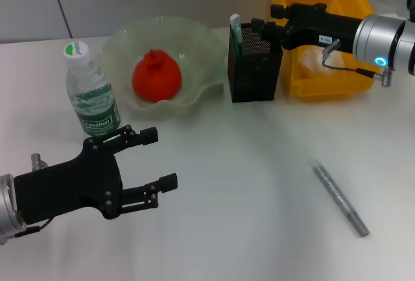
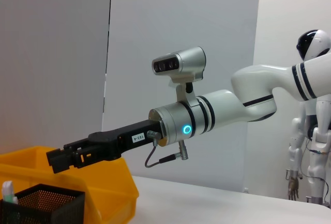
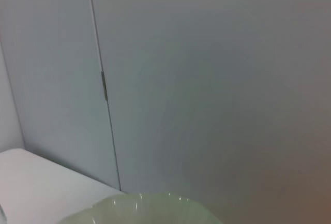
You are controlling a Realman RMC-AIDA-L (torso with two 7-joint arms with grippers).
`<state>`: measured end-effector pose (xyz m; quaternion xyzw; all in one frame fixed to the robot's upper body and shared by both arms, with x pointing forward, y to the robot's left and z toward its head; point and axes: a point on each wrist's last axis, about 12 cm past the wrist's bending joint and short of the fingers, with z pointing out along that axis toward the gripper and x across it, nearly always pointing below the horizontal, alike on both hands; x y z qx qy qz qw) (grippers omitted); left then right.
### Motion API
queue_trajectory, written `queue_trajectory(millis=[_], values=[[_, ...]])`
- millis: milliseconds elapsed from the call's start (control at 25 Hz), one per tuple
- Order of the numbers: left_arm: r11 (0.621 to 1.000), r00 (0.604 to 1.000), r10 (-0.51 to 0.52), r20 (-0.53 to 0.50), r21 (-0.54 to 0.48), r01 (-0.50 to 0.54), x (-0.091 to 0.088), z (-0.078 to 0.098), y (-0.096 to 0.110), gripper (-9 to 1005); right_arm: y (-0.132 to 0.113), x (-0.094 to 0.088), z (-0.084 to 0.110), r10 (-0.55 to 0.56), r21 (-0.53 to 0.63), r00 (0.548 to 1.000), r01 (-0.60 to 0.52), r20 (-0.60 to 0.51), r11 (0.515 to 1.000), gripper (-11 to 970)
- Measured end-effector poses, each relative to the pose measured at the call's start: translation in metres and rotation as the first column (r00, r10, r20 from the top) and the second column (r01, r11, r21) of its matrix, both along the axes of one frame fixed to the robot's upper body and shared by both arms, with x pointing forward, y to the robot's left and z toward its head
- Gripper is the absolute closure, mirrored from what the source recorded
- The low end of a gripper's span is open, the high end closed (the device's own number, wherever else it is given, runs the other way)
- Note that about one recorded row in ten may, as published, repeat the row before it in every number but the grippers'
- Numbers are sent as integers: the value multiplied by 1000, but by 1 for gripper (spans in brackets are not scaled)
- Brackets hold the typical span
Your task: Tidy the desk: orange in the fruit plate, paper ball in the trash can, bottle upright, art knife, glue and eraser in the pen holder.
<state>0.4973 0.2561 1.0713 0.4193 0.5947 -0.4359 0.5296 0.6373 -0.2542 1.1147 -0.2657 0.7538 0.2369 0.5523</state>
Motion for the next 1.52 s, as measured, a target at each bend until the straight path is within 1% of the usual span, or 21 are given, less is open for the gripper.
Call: queue_trajectory(millis=[240, 440, 680, 720, 760, 800, 840, 880, 920, 960, 1040, 1080, 1120, 1160, 1240, 1280, 1320, 1360, 1400, 1480, 1520], values=[[1000, 1000, -4, 2, -4, 4, 0, 1, 0, 160, 0, 0, 4, 5, 23, 1000, -5, -4, 1000, 374], [1000, 1000, -6, 3, -5, 6, 0, 1, 0, 160, -3, -5, 14, 29, 65, 1000, -29, -2, 997, 303], [1000, 1000, -11, 12, -6, 11, -1, 1, 0, 160, -10, -21, 44, 119, 200, 992, -108, -41, 974, 196], [1000, 1000, -12, 13, -6, 12, -1, 2, 0, 160, -13, -26, 55, 146, 236, 987, -125, -74, 964, 176], [1000, 1000, -12, 13, -6, 12, -1, 2, 0, 160, -13, -26, 55, 146, 236, 987, -125, -74, 964, 176], [1000, 1000, -13, 13, -7, 13, -1, 2, 0, 160, -17, -32, 69, 181, 259, 974, -142, -133, 955, 176], [1000, 1000, -13, 13, -7, 13, -1, 2, 0, 160, -17, -32, 69, 181, 259, 974, -142, -133, 955, 176], [1000, 1000, -14, 13, -7, 14, -1, 2, 0, 160, -19, -35, 76, 199, 264, 963, -148, -181, 953, 176], [1000, 1000, -18, 13, -6, 18, -1, 1, -1, 160, -21, -42, 86, 225, 261, 936, -153, -270, 953, 176], [1000, 1000, -18, 13, -6, 18, -1, 1, -1, 160, -21, -42, 86, 225, 261, 936, -153, -270, 953, 176], [1000, 1000, -21, 15, -5, 21, -1, 1, -1, 160, -21, -47, 96, 229, 235, 906, -150, -355, 960, 176], [1000, 1000, -24, 20, -3, 24, -1, 1, -2, 160, -20, -49, 101, 223, 213, 884, -145, -412, 966, 176], [1000, 999, -28, 35, 1, 28, -2, 1, -3, 160, -18, -52, 109, 200, 161, 844, -136, -497, 977, 176], [1000, 999, -28, 35, 1, 28, -2, 1, -3, 160, -18, -52, 109, 200, 161, 844, -136, -497, 977, 176], [999, 999, -33, 42, 2, 33, -2, 1, -3, 160, -16, -52, 116, 164, 102, 797, -128, -581, 986, 176], [999, 998, -48, 45, -2, 49, -2, 2, -4, 160, -14, -52, 119, 142, 71, 768, -126, -625, 990, 176], [999, 998, -51, 44, -4, 51, -3, 2, -4, 160, -10, -50, 124, 99, 10, 706, -130, -702, 992, 176], [999, 998, -51, 44, -4, 51, -3, 2, -4, 160, -10, -50, 124, 99, 10, 706, -130, -702, 992, 176], [999, 998, -52, 43, -4, 53, -3, 2, -4, 160, -8, -48, 125, 77, -17, 678, -131, -731, 991, 176], [999, 998, -52, 43, -3, 52, -2, 2, -4, 160, -2, -46, 125, 17, -86, 619, -136, -785, 987, 176], [999, 998, -50, 41, -1, 50, -2, 2, -4, 160, 2, -43, 123, -46, -152, 567, -141, -823, 978, 176]])
